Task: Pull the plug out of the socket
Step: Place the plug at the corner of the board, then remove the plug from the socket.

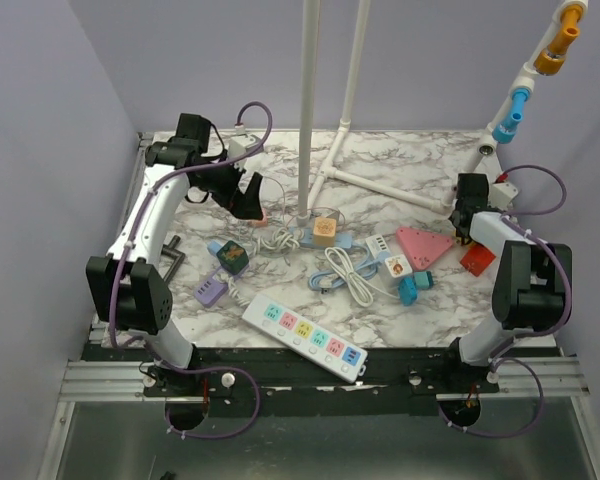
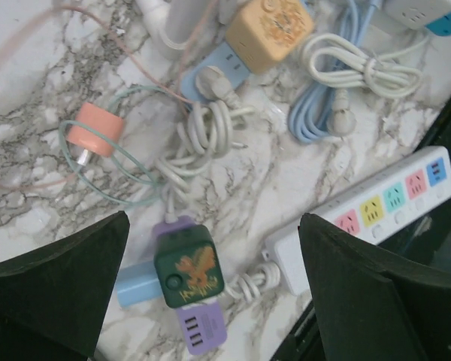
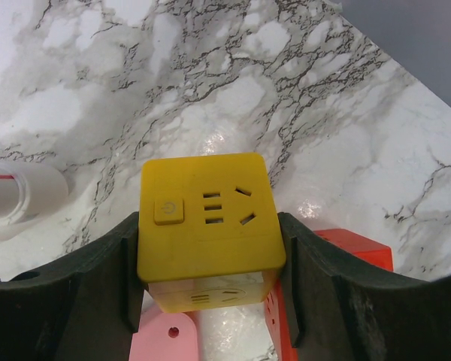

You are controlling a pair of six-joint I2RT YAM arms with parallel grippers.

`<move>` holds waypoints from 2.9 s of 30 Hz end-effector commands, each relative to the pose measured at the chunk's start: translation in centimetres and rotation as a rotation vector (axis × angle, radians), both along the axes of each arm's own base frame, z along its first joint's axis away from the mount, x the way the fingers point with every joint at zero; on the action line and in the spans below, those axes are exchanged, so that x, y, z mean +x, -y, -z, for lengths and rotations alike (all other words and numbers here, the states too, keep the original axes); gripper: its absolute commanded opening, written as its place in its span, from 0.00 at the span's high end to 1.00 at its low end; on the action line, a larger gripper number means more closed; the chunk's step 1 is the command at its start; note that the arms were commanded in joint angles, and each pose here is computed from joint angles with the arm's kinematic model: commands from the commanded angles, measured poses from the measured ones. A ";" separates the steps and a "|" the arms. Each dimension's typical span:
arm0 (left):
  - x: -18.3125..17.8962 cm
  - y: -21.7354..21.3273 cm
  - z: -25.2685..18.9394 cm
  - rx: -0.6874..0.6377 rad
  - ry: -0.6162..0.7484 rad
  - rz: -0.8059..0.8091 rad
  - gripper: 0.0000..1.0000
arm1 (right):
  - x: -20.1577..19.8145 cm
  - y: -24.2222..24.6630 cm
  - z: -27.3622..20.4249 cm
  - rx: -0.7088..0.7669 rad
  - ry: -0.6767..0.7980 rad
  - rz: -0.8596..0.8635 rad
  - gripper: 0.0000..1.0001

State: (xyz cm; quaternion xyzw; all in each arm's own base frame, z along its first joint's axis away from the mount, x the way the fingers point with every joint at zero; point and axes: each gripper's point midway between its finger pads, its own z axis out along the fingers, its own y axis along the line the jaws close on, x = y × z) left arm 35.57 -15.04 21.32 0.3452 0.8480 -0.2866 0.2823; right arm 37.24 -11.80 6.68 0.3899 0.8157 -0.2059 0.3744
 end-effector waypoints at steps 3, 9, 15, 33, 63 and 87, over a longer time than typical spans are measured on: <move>-6.9 -0.7 -5.6 -0.068 0.015 0.094 0.02 | -0.1 0.6 -2.7 -0.009 0.079 0.053 0.33; -9.3 -2.1 -7.6 -0.052 0.050 0.050 0.02 | -0.4 -1.1 -7.2 0.035 0.181 -0.039 0.01; -10.1 -4.1 -7.8 -0.013 0.137 -0.057 0.01 | -1.0 -7.3 -12.6 0.006 0.273 -0.219 0.00; -11.4 -14.1 -0.9 0.104 0.073 -0.264 0.01 | -13.0 -46.2 -14.1 -0.110 0.268 -1.252 0.04; -13.7 -16.4 0.2 0.081 0.086 -0.326 0.02 | -16.5 -65.0 -2.2 0.544 0.068 -1.840 0.15; -14.4 -15.1 -0.5 0.049 0.137 -0.286 0.02 | -15.6 -65.8 3.7 0.673 0.045 -1.725 0.43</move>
